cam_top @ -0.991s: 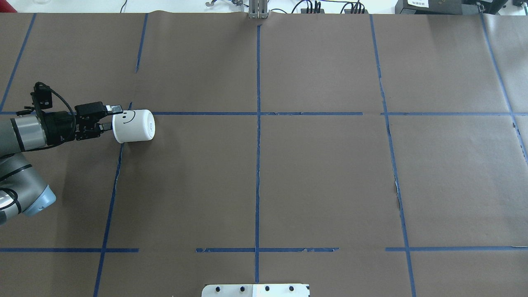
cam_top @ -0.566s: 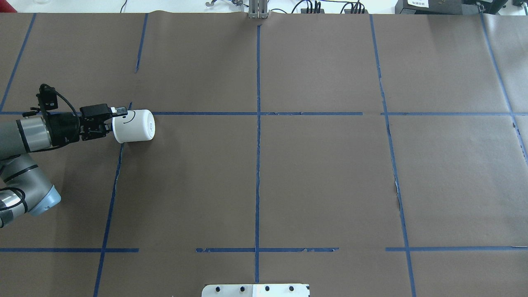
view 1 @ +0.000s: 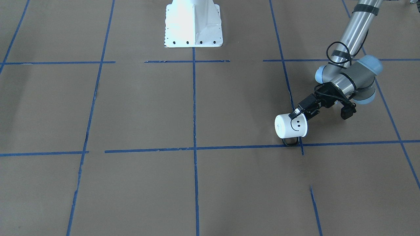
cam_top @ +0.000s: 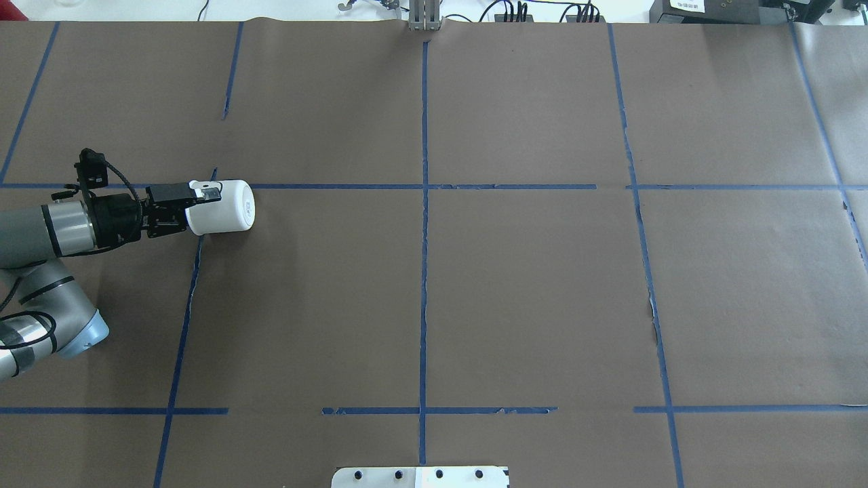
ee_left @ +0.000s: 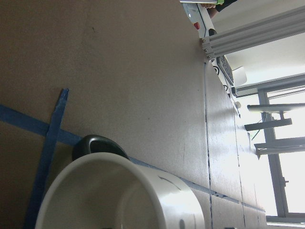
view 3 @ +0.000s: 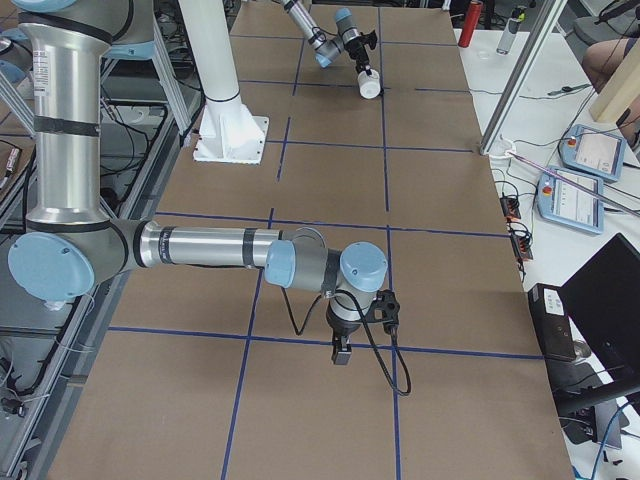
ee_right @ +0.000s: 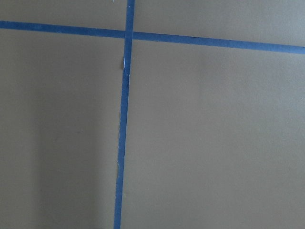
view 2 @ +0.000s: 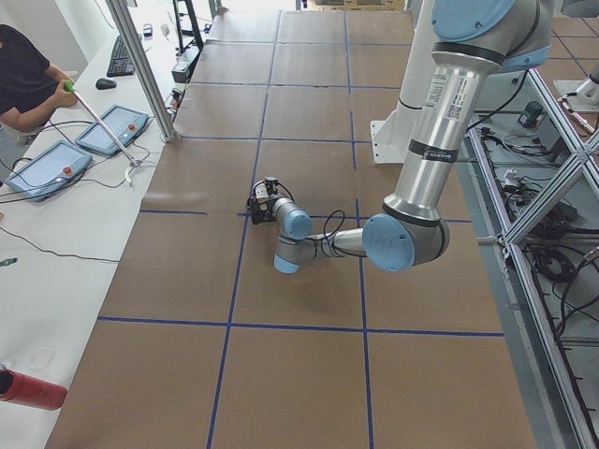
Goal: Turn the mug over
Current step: 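Close the left gripper on the rim of the white mug, then lift the mug with the left gripper and swing it toward the table center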
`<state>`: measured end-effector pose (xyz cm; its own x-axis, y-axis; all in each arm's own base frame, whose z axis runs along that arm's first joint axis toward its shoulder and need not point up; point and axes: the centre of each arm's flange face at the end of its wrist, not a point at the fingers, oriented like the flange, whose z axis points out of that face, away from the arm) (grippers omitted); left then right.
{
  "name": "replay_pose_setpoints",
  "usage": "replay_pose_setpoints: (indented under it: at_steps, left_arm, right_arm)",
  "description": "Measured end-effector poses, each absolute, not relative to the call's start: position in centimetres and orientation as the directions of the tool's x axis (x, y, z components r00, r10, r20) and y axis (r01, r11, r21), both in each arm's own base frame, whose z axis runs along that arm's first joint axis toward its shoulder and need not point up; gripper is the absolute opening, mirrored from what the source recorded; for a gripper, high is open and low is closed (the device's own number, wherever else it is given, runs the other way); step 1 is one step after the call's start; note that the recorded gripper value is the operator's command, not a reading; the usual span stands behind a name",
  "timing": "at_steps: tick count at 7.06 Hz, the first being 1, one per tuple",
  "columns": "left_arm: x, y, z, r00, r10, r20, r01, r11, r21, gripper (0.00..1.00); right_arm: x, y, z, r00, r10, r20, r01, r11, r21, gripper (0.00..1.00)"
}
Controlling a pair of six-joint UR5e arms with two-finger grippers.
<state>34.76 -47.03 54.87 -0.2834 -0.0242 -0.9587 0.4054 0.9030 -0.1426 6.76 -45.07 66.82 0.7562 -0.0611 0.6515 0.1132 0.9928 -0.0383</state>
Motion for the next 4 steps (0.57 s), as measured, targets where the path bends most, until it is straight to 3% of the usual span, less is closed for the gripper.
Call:
replay_pose_setpoints:
  at_steps: [4]
  left_arm:
    - [34.09, -46.61, 54.86, -0.308, 0.007, -0.951, 0.407, 0.905, -0.125, 0.0]
  right_arm:
    - [6.76, -45.07, 66.81, 0.756, -0.061, 0.652, 0.113, 0.993, -0.038, 1.0]
